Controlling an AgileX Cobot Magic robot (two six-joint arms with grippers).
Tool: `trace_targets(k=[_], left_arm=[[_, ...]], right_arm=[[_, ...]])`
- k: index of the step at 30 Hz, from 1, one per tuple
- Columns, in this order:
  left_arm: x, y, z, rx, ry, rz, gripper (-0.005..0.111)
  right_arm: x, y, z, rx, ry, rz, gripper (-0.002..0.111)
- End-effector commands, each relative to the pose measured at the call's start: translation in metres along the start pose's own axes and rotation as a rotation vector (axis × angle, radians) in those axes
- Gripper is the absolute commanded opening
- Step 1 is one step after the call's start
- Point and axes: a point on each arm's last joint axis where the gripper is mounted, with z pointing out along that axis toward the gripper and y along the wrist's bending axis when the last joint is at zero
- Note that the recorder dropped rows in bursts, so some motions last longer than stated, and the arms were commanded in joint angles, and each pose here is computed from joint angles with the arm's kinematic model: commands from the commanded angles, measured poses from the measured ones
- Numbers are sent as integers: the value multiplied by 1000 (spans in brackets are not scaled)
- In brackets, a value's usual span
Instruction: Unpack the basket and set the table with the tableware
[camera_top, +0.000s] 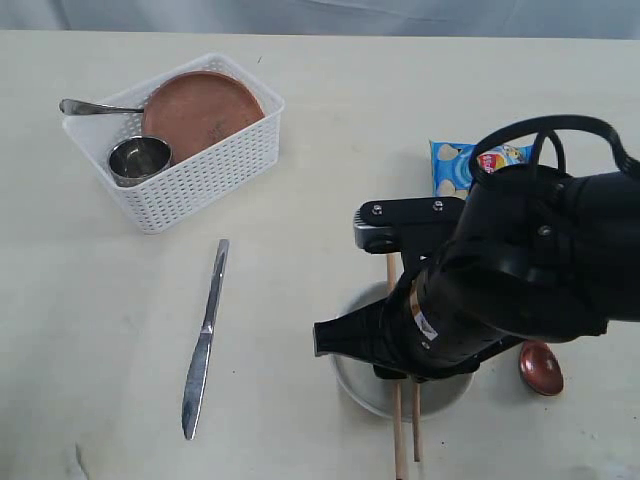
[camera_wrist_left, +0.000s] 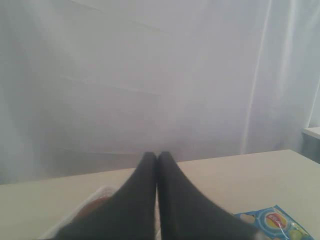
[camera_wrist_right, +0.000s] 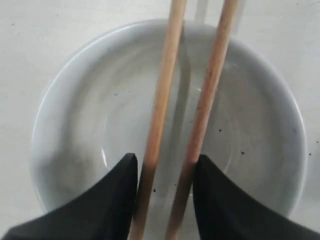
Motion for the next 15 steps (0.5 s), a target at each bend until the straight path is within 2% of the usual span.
trace_targets(k=[1, 10, 15], left_arm=[[1, 1, -1, -8, -3, -13, 0], [1, 1, -1, -8, -3, -13, 0], [1, 1, -1, -8, -3, -13, 0]], right_arm=[[1, 0, 0, 0, -2, -3, 34], [1, 0, 0, 0, -2, 9, 34], [1, 0, 0, 0, -2, 9, 25]])
